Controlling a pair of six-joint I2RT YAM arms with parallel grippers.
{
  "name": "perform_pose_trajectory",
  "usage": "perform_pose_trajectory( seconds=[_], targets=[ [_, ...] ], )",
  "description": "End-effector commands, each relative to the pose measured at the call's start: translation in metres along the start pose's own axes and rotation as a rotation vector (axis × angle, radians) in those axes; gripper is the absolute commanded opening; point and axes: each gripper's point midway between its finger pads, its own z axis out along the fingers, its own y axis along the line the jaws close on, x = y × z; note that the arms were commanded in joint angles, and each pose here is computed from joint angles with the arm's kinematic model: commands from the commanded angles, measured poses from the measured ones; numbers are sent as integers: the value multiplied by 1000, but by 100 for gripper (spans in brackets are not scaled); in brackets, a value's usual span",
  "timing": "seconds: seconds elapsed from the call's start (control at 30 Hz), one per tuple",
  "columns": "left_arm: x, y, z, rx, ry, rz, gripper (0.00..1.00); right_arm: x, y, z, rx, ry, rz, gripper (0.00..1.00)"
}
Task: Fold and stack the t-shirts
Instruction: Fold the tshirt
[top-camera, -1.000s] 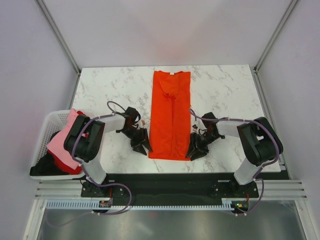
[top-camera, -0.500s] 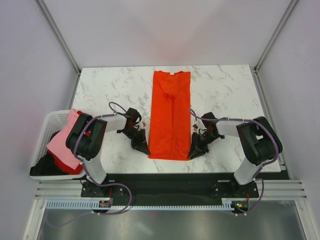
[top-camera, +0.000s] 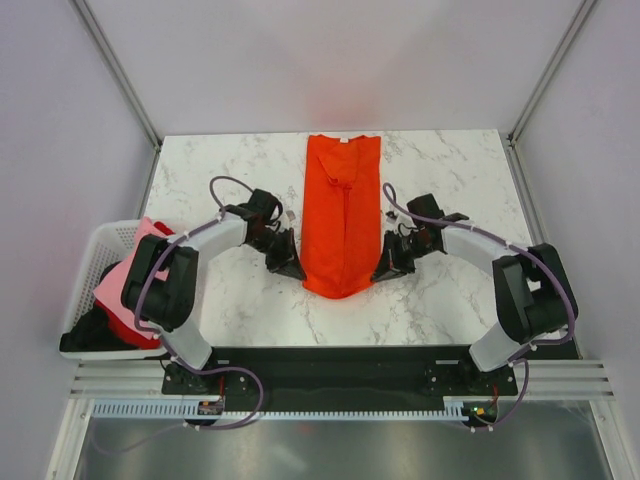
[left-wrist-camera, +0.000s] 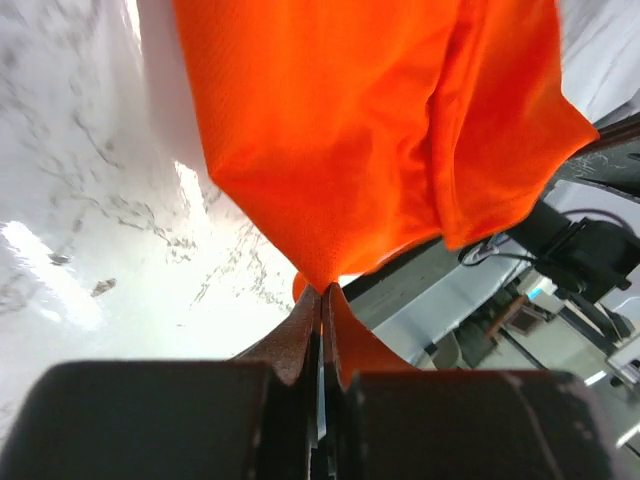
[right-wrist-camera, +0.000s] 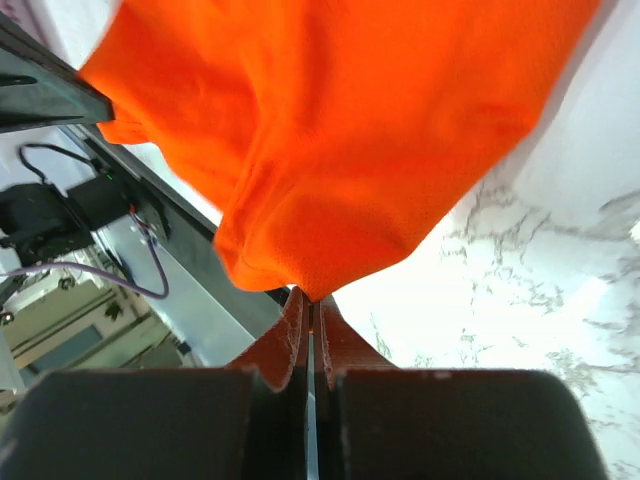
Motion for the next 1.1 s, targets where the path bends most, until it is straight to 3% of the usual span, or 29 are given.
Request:
perform_pose_trajectory(
  seconds=[0.0, 0.2, 0.47, 1.07],
  targets=[
    [-36, -15, -29, 3, -127, 96, 2, -28, 15, -24, -20, -89, -48, 0],
    [-83, -33, -49, 30, -210, 136, 2, -72, 23, -43, -23, -189, -74, 0],
    [-144, -51, -43, 30, -271, 220, 2, -149, 27, -59, -23, -342, -122, 0],
    [-222, -34, -21, -74, -362, 272, 2, -222, -6, -29, 71, -366, -202, 0]
  ],
)
